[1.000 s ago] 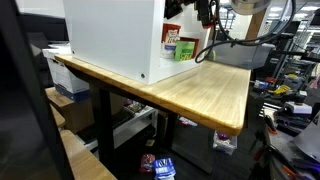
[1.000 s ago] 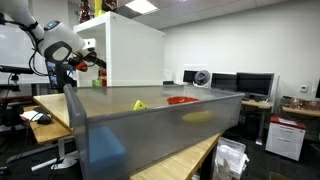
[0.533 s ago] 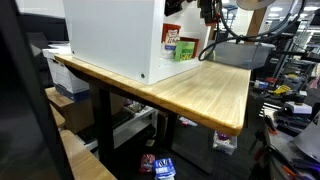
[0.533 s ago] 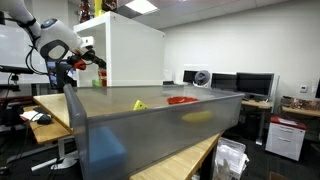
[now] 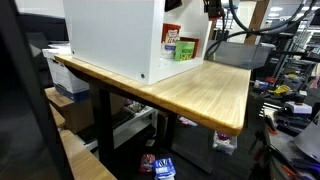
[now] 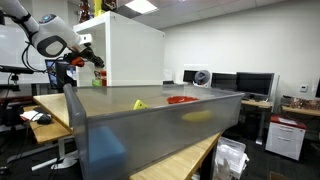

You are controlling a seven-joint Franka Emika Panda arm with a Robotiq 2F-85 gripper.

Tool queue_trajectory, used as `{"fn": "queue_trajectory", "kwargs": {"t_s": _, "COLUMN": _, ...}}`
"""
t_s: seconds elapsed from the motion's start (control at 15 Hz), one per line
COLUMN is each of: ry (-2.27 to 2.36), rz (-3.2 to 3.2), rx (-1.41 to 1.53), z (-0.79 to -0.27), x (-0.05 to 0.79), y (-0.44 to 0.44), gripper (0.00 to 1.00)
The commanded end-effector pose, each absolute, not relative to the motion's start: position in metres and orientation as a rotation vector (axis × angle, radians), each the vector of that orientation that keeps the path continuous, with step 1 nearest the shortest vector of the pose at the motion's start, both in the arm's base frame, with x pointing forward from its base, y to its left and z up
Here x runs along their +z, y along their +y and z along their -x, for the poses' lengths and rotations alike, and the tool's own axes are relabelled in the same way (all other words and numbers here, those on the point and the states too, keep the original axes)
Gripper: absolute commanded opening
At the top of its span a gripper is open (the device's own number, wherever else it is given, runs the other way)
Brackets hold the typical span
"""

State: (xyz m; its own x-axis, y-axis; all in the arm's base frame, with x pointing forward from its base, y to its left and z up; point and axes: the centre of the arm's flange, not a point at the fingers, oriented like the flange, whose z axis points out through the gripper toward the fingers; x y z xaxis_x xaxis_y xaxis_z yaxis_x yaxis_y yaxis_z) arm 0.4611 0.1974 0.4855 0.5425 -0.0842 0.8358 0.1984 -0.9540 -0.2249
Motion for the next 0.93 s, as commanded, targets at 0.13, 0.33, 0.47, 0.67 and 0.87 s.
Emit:
{"fn": "queue_trajectory", "kwargs": {"t_s": 0.13, "ry": -0.146, "rz": 2.543, "rx": -1.313, "z": -0.439, "x": 0.503, "y": 0.207, "gripper": 0.19}}
{"fn": "queue_trajectory", "kwargs": {"t_s": 0.33, "ry": -0.161, "rz": 2.564, "rx": -1.294, "z": -0.427, "x": 0.506, "y": 0.205, "gripper": 0.19}}
{"fn": "queue_trajectory", "kwargs": {"t_s": 0.47, "ry": -0.169, "rz": 2.578, "rx": -1.291, "z": -0.419, "x": 0.508, "y": 0.204, "gripper": 0.19}}
{"fn": "queue_trajectory", "kwargs": {"t_s": 0.67, "ry": -0.181, "rz": 2.608, "rx": -1.287, "z": -0.405, "x": 0.514, "y": 0.202, "gripper": 0.19}}
{"fn": "queue_trajectory", "kwargs": {"t_s": 0.87, "ry": -0.191, "rz": 2.639, "rx": -1.269, "z": -0.392, "x": 0.522, "y": 0.203, "gripper": 0.19}}
